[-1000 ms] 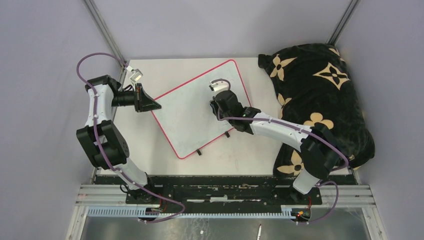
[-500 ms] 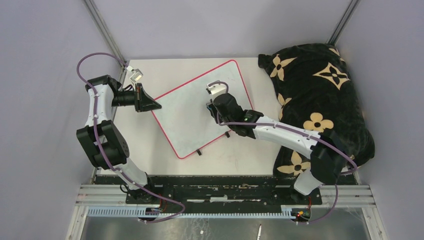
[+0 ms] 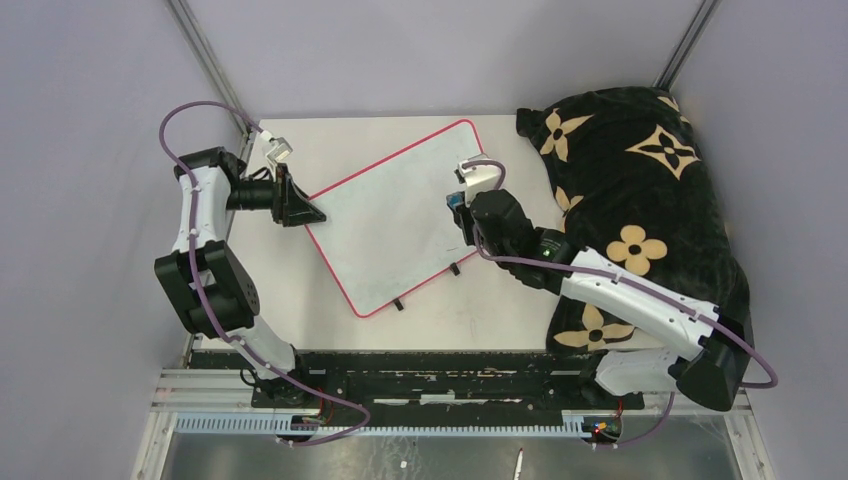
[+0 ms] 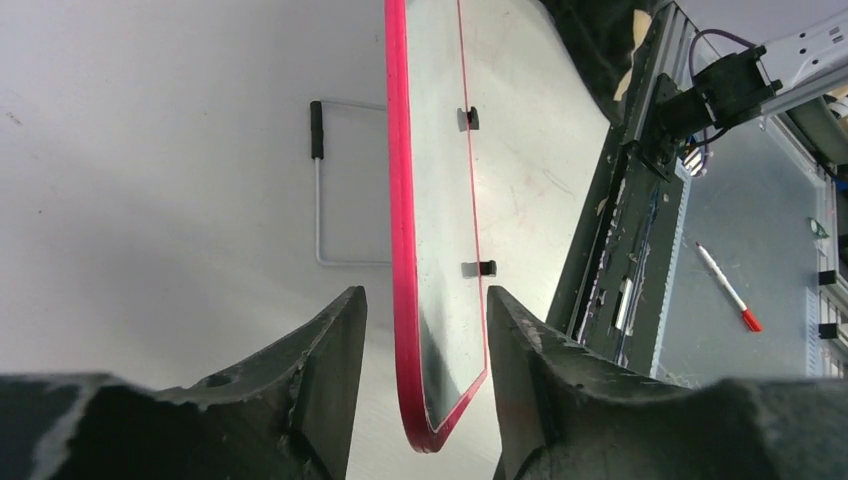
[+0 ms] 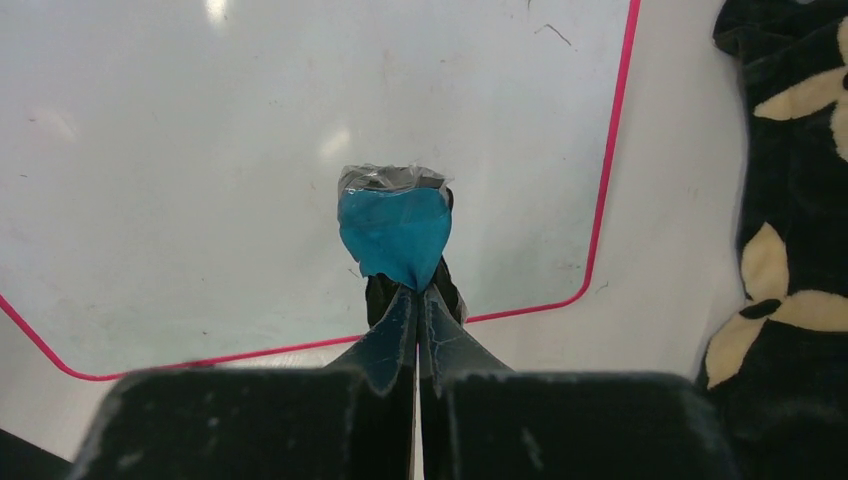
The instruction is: Erase the whiteboard
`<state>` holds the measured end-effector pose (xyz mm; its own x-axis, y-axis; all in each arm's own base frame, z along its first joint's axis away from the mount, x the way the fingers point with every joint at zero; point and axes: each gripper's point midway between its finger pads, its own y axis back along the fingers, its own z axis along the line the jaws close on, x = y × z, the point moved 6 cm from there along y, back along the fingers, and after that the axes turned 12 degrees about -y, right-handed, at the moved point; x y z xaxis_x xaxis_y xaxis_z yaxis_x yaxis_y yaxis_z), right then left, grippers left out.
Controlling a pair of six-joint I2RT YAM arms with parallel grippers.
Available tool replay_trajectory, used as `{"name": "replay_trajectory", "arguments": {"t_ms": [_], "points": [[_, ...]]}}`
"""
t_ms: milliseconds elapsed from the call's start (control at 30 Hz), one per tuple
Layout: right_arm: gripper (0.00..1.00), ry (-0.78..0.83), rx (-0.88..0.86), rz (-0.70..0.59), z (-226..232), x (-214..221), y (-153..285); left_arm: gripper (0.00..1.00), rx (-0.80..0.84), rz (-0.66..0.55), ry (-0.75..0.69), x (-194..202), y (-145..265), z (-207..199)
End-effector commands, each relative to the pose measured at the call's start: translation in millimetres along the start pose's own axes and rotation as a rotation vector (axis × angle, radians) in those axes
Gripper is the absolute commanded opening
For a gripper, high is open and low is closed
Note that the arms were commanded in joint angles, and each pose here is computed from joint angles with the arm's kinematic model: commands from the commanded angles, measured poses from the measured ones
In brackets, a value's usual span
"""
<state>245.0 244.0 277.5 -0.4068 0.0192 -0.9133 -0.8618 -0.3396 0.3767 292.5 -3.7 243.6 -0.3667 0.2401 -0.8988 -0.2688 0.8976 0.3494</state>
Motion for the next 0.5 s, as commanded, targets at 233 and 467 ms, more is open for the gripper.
{"name": "replay_trajectory", "arguments": {"t_ms": [233,467], "points": [[0.01,-0.030,0.054,0.021,-22,15,21,0.78,-0.033,-0.008,0.008,-25,7,1],[0.01,-0.069,0.057,0.033,-35,29,37,0.99,-0.089,0.005,0.003,-29,15,6]]}}
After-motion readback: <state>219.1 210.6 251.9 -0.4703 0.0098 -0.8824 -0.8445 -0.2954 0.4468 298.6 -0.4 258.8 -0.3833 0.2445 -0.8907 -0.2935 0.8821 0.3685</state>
